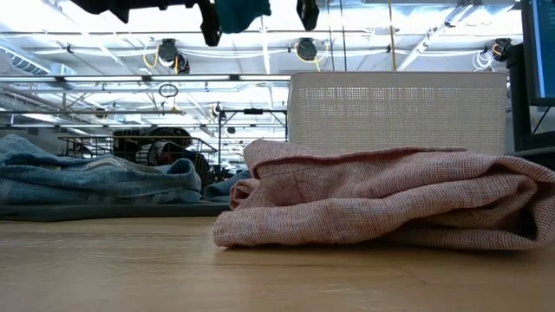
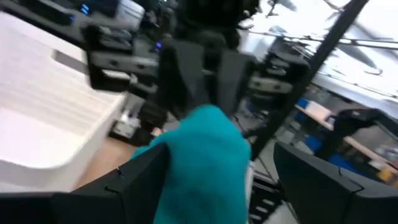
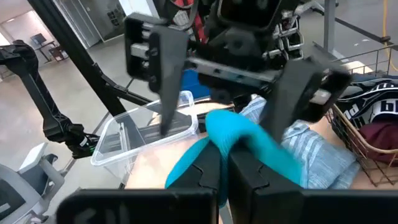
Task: Pick & Place Cloths
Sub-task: Put the bottom light blue sock into the transparent bin
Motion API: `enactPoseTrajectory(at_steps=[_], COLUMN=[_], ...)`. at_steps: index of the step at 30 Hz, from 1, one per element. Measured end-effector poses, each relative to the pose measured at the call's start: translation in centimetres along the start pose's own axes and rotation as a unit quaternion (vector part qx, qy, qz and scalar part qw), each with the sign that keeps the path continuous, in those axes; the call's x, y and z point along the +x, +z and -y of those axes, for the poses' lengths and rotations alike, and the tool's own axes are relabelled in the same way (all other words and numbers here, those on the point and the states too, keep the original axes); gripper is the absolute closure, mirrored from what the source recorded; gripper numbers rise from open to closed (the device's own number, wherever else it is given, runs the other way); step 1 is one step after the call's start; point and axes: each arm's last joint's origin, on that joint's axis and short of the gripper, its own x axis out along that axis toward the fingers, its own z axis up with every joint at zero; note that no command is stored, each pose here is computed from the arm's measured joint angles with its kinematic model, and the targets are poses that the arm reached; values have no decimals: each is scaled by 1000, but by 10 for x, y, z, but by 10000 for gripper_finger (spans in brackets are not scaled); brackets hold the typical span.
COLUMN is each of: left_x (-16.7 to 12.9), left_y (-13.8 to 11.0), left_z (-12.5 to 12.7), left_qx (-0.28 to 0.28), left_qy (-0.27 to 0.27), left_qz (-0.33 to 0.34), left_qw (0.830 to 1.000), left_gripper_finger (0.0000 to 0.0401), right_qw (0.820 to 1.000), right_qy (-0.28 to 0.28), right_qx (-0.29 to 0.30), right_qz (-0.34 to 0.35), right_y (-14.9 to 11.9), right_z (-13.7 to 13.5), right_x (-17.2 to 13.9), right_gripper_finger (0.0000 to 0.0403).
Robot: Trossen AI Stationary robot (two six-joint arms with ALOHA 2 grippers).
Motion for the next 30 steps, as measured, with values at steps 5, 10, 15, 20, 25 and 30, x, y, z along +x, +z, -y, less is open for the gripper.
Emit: enactPoseTrajectory(at_steps=[5, 10, 15, 20, 25, 30], left_x=[1, 4, 9, 11, 10, 8], left_y=[-1, -5, -10, -14, -15, -14], left_z=[5, 3, -2, -4, -5, -4], left_qx=[-2, -4, -8, -11, -17, -32], left_qy=[-20, 1, 11, 16, 21, 14], left_qz=[-3, -5, -14, -24, -31, -35], left_qw=[1000, 1000, 1000, 1000, 999, 999], left_gripper_finger=[107, 108, 148, 252, 379, 381], right_qw=[1000, 1000, 1000, 1000, 999, 997], right_qy=[2, 2, 3, 5, 26, 58], right_qx=[12, 13, 13, 11, 37, 48], right_qz=[7, 9, 10, 16, 7, -12], right_y=[1, 2, 2, 3, 2, 1], right_z=[1, 1, 0, 0, -1, -3], right_x=[1, 1, 1, 1, 0, 0], right_gripper_finger=[403, 403, 403, 396, 382, 367])
